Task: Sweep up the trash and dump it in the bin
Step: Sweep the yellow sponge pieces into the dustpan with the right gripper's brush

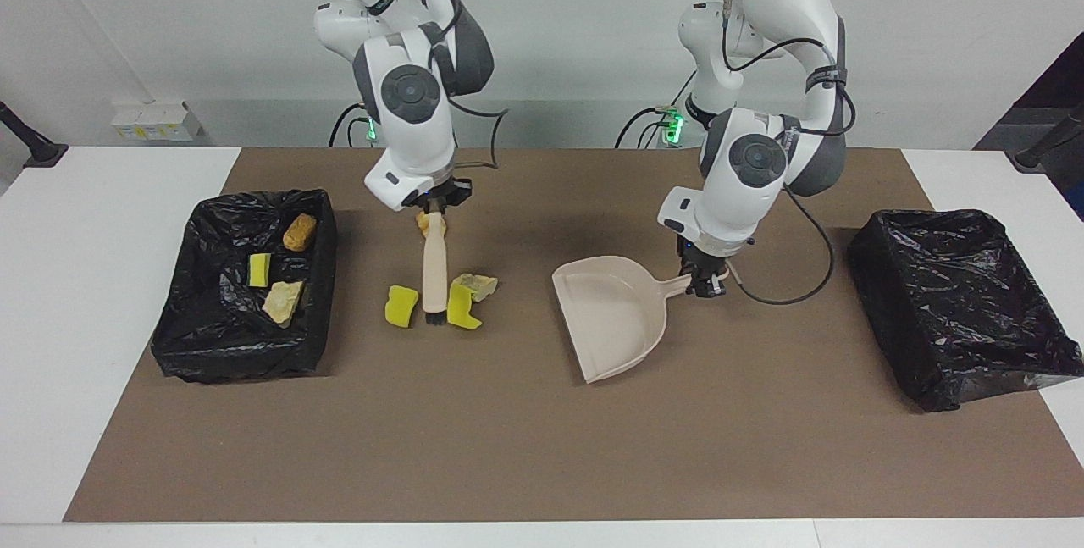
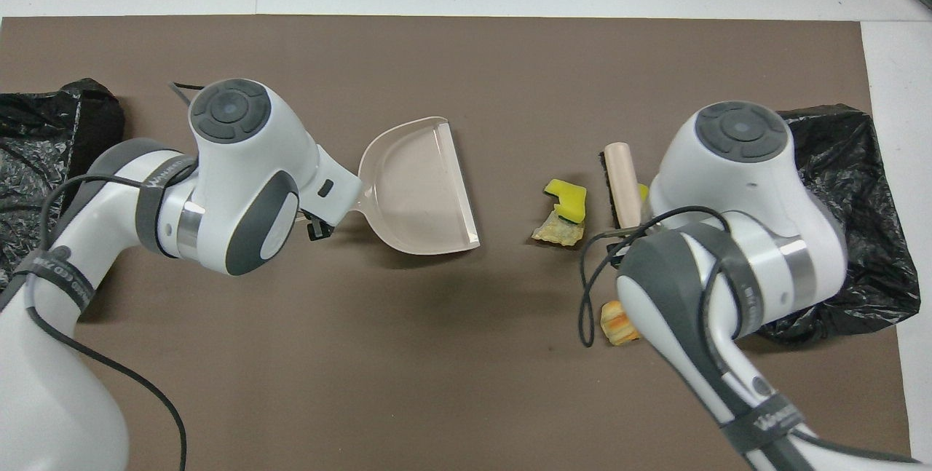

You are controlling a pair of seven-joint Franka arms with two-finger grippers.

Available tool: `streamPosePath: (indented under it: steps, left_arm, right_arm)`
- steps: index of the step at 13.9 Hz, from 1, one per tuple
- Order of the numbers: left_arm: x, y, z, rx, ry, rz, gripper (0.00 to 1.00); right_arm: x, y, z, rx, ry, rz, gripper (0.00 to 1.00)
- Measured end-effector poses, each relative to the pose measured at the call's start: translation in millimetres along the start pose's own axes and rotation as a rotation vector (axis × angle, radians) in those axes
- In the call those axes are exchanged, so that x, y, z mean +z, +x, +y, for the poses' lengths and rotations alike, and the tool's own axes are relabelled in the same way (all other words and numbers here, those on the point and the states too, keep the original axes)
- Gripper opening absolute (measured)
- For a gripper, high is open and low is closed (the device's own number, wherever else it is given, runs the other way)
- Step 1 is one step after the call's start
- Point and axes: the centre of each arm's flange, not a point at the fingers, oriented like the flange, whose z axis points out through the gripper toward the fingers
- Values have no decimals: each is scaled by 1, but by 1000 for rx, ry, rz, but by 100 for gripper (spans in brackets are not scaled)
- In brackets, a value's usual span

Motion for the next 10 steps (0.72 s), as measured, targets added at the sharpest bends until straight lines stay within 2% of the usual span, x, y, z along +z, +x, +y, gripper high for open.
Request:
streamPosePath:
  steps: [2, 4, 7, 10]
  left_arm:
    - [2, 22, 25, 11, -3, -11, 31]
    - [2, 33, 39, 6, -3, -16, 31]
    - [7, 38, 47, -10, -10, -28, 31]
    - [19, 31, 56, 0, -18, -59, 31]
  right_arm:
    - [17, 4, 71, -50, -12, -25, 26]
    - [35, 10, 101, -52, -18, -17, 26]
    - [64, 23, 97, -67, -13, -10, 26]
    - [68, 30, 63, -82, -17, -6, 26]
